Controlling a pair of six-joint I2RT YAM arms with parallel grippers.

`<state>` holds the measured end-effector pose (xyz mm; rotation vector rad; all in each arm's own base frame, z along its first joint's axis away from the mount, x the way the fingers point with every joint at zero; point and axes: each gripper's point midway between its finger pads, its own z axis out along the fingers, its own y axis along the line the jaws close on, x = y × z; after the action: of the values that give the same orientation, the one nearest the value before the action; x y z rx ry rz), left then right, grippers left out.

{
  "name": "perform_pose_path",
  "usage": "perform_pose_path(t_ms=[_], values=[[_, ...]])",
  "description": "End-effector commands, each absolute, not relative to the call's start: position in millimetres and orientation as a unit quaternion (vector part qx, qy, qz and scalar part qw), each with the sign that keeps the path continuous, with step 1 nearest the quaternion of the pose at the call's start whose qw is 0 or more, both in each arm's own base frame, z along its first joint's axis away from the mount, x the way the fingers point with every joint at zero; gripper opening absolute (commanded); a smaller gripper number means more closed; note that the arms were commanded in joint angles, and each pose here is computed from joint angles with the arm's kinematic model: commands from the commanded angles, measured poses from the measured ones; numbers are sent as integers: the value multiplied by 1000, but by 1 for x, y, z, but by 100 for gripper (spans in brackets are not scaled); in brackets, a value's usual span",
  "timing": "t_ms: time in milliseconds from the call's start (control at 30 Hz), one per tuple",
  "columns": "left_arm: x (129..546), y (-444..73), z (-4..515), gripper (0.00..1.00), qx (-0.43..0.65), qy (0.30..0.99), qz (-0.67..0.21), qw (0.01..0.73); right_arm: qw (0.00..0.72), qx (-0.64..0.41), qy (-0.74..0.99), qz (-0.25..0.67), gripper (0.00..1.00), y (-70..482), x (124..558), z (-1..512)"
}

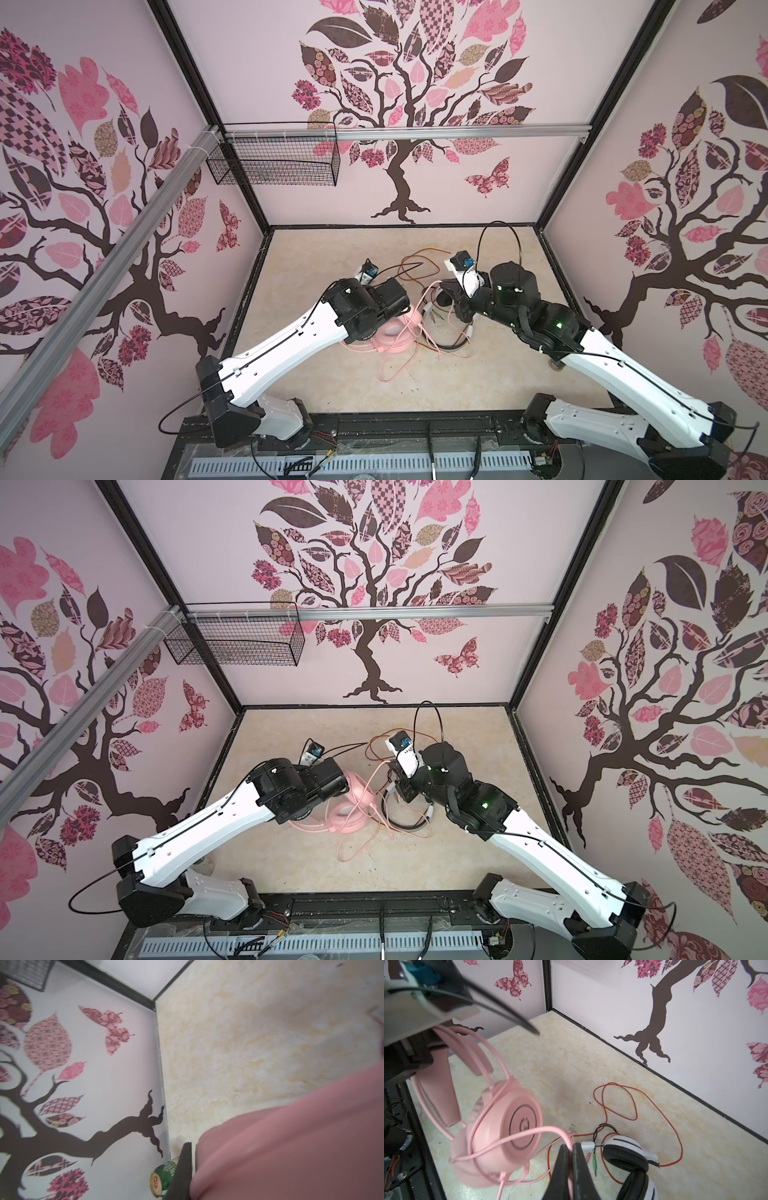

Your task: Wrap the headphones

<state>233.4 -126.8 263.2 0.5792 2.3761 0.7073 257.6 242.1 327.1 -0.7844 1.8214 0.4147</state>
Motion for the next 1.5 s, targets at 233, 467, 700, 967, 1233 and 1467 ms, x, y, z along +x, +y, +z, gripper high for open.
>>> perform_pose_path(t_ms=[233, 467, 700, 967, 1233, 1467], values=[[190, -194, 231, 0, 302, 918, 35, 254, 589, -368, 690, 203, 0, 278, 272, 354], [179, -204, 230, 0, 298, 922, -19, 248, 589, -366, 672, 262, 0, 293, 266, 362], [180, -202, 244, 0, 279, 922, -39, 267, 571, -323, 714, 246, 0, 284, 283, 338], [197, -178, 274, 0, 215, 932, -47, 288, 537, -262, 746, 296, 0, 258, 301, 300], [217, -158, 329, 0, 127, 938, -88, 310, 493, -293, 733, 367, 74, 267, 276, 276], [235, -127, 333, 0, 28, 951, -134, 278, 489, -249, 754, 360, 76, 231, 265, 252]])
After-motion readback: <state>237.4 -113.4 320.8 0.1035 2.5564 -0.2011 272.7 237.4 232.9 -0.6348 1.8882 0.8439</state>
